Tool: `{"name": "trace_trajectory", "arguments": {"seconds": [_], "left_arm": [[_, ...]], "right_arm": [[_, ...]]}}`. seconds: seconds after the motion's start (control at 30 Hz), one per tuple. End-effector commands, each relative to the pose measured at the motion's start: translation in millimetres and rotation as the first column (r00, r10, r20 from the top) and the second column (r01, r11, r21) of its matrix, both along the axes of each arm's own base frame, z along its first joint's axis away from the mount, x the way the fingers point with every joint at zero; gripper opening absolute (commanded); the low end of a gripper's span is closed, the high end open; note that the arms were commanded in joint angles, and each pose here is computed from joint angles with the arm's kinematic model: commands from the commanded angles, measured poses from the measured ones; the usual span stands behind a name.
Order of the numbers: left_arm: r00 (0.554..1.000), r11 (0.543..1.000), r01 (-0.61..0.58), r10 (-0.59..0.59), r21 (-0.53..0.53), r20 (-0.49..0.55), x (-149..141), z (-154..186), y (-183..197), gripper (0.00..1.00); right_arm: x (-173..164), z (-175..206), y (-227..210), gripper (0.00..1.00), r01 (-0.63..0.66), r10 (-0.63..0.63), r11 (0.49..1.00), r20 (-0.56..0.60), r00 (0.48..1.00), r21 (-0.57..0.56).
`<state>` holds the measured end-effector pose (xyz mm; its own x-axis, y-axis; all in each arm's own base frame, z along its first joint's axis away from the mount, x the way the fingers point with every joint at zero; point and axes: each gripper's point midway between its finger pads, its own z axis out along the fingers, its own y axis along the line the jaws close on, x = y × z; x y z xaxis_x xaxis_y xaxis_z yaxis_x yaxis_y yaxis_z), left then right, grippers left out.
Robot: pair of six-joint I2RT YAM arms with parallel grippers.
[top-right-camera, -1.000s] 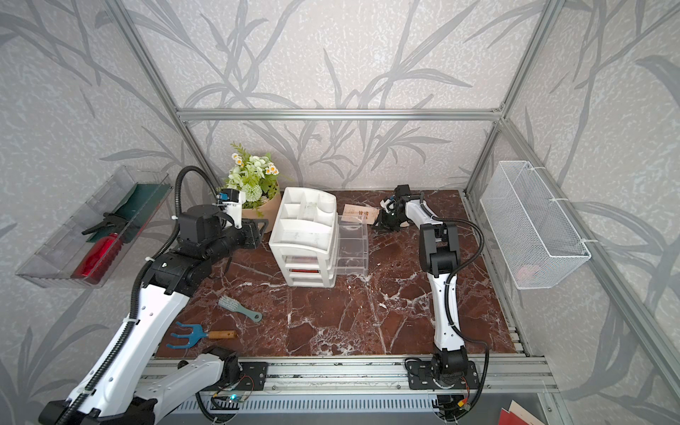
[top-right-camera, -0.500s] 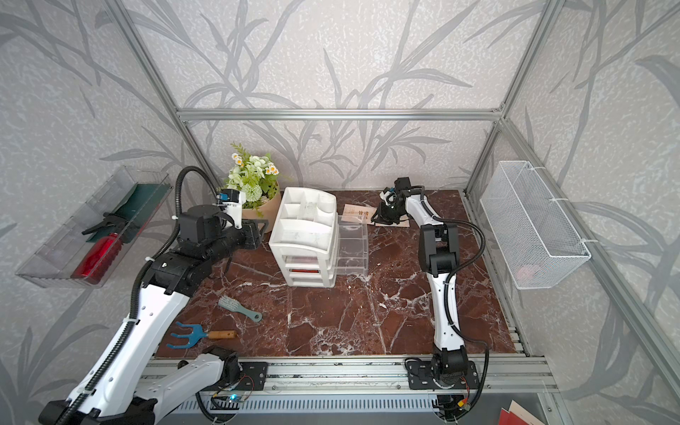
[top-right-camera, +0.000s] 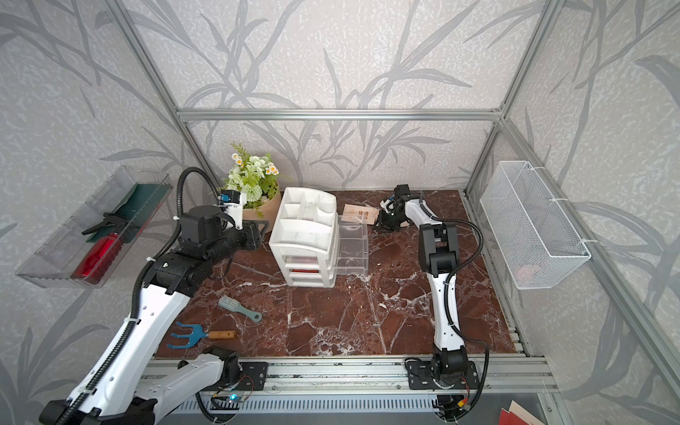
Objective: Take the postcards out of the drawer
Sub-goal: Adjust the postcard at the center of the board.
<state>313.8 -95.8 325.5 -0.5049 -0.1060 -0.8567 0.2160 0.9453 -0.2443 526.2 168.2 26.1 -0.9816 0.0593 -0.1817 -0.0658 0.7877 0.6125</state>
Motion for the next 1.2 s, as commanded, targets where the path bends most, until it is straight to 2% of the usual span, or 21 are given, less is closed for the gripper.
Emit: {"name": "trace_trajectory", "arguments": {"seconds": [0.0,0.6,1.17], "left_arm": [[1.000,1.000,-0.004,0.004,-0.009,-0.003,-1.8,-0.3,1.6,0.38],[1.000,1.000,-0.007,0.008,0.006,-0.012,-1.7,-2.8,3.2,0.38],[1.000,1.000,-0.005,0.005,0.015,-0.015,0.5,-3.6,3.2,0.39]], "right_arm": [[-0.3,12.4,-4.7,0.24,0.000,0.000,1.000,0.030,1.000,-0.020],[15.9,-8.0,-14.0,0.25,0.053,-0.053,0.998,0.018,0.998,-0.023],[21.6,-7.0,-19.0,0.25,0.048,-0.048,0.998,0.014,0.999,-0.031]]}}
